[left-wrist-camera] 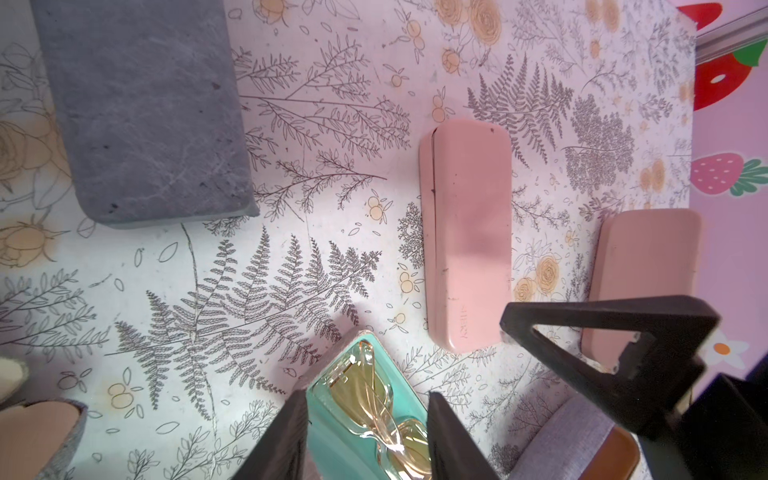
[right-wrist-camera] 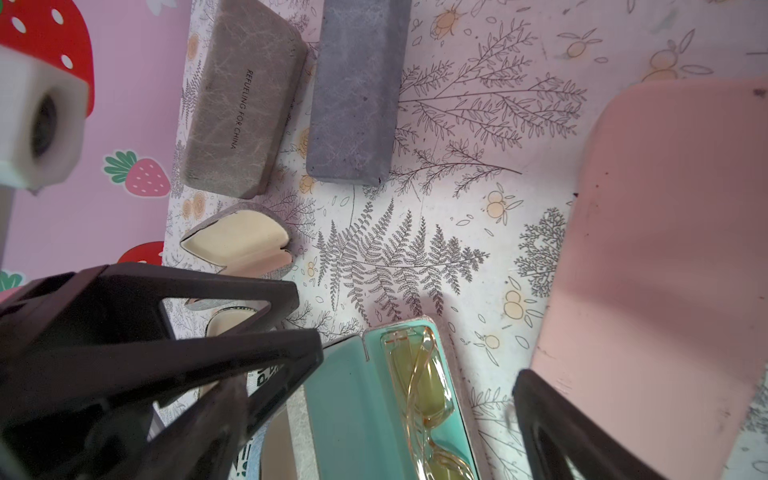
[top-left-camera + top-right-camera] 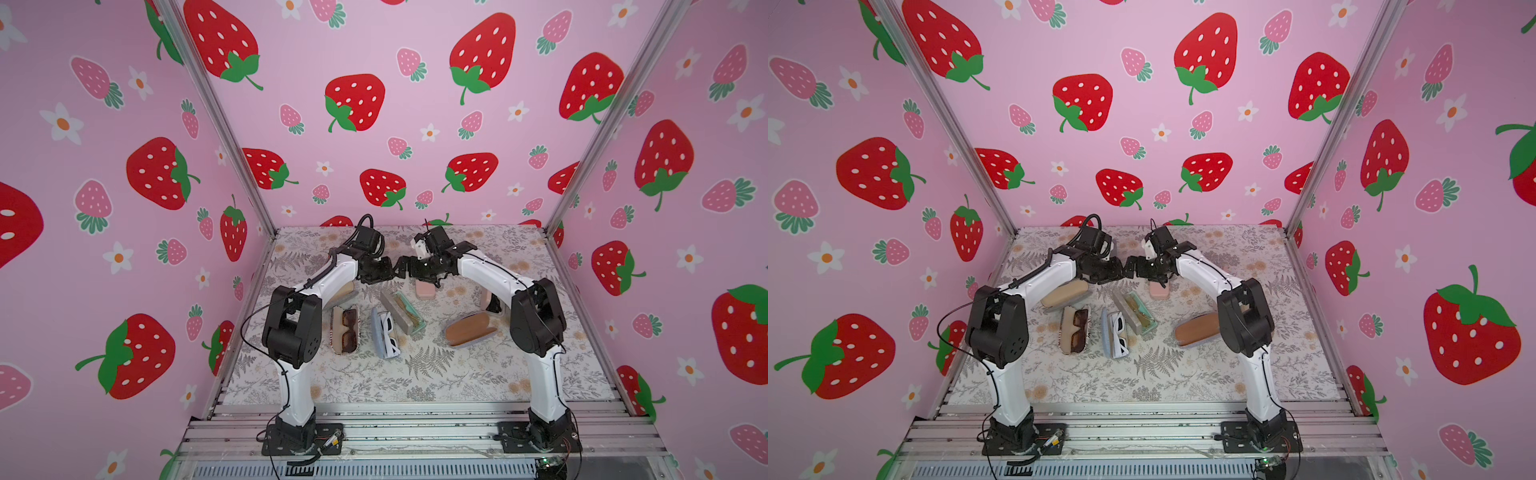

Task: Close the glasses case
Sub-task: Move the glasses case to the center of the board.

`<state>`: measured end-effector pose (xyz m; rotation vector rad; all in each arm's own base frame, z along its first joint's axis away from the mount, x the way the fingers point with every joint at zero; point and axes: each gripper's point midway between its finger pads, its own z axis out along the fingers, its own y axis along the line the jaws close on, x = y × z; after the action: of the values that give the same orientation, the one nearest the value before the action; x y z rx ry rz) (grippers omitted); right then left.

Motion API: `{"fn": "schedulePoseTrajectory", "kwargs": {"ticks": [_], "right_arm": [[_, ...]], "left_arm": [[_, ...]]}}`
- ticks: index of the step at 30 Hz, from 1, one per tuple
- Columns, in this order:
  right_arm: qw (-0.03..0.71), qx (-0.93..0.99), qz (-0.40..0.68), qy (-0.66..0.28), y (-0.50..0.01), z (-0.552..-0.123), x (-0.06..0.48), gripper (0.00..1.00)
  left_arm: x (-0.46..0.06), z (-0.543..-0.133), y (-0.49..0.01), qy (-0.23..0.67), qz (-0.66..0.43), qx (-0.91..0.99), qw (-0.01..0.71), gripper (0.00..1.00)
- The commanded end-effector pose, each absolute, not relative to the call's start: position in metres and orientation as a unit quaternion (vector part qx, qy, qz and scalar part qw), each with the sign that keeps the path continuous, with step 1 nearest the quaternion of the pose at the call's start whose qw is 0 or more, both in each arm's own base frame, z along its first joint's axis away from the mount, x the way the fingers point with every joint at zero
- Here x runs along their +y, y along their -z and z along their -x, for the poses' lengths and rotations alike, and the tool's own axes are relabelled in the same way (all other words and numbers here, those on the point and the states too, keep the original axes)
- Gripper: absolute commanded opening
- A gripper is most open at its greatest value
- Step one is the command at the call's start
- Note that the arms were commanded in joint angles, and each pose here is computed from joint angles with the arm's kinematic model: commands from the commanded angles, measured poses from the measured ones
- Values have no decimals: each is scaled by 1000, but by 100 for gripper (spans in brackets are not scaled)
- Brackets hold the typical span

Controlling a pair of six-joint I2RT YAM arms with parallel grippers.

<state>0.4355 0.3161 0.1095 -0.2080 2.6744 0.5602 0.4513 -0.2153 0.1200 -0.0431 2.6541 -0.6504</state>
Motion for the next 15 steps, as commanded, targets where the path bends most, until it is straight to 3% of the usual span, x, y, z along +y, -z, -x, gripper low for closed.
{"fn": "schedulePoseTrajectory", "kwargs": {"ticks": [1, 10, 15], "right_arm": [[192, 968, 47, -151, -90, -437, 280, 99], [207, 943, 87, -245, -137, -419, 303, 98], [214, 956, 79, -187, -131, -427, 285, 98]], "left_arm": [[-222, -455, -164, 275, -3, 931, 241, 48], [-229, -465, -149, 287, 2, 931, 226, 49], [-230, -466, -154, 291, 4, 928, 232, 49]]}}
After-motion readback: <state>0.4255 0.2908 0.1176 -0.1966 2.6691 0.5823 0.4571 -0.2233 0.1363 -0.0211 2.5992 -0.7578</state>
